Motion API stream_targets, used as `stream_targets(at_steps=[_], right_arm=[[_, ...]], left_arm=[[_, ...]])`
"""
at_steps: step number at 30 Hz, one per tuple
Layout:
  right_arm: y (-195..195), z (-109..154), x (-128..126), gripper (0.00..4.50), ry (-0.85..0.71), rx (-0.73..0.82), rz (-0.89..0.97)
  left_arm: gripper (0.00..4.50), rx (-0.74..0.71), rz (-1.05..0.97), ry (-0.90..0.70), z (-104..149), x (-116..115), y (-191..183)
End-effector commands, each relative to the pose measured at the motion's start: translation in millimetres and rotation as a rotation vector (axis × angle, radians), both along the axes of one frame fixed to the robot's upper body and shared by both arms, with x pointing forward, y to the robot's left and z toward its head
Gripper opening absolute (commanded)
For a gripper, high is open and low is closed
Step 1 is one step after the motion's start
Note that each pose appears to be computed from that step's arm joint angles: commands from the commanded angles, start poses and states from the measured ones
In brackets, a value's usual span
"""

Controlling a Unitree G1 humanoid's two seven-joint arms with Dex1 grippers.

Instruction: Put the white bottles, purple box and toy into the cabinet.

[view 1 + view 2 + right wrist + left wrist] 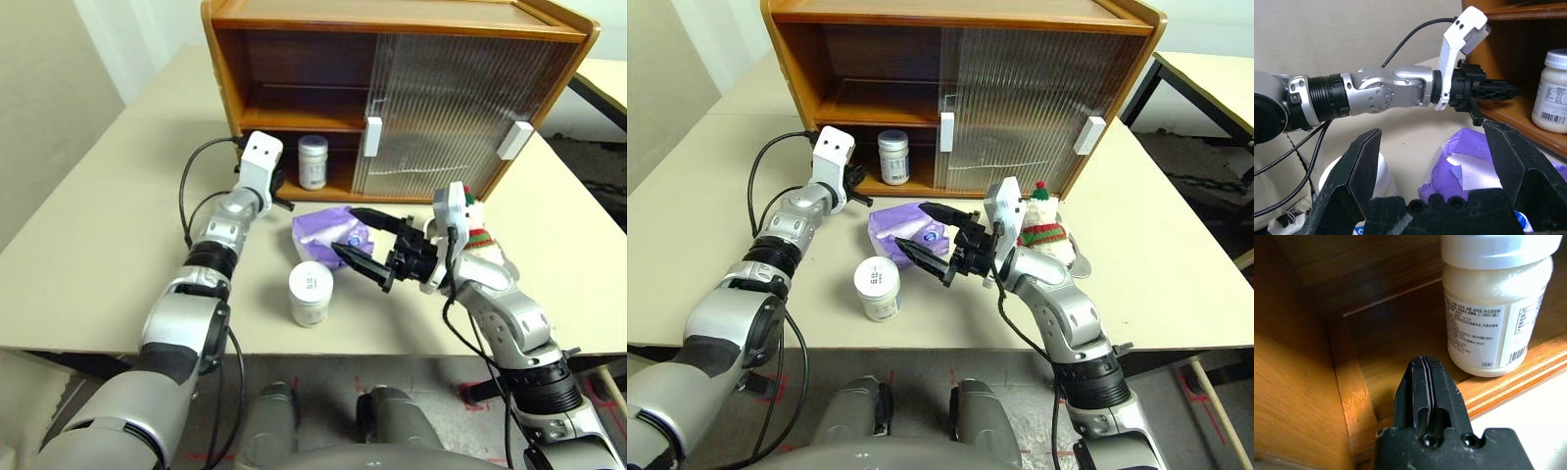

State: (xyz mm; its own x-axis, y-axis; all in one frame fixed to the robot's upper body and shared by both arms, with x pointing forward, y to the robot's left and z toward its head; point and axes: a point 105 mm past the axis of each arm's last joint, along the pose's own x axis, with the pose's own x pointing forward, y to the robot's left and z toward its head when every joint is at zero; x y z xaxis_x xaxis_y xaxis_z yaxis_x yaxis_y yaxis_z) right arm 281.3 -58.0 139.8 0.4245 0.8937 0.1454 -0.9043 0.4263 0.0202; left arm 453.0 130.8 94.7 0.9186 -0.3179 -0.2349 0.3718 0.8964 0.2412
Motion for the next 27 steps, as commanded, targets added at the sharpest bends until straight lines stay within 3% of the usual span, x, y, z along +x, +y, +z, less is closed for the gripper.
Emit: stream_targets(at_steps=[1, 17, 27], right_arm=[[-2.3, -0.1, -2.5, 4.50, -0.008, -0.004, -0.005], [-2.3, 1.4, -2.8, 4.50, -0.016, 0.006, -0.015], [-6.6, 3.8, -1.6, 4.50, -0.030, 0.009, -0.042]], left_arm=[[0.06, 0.012, -0.050, -0.015, 5.8, 2.0, -16.7], [0.06, 0.081, -0.036, -0.014, 4.1, 4.4, -14.8], [0.06, 0.081, -0.102, -0.021, 9.8, 5.9, -35.0]])
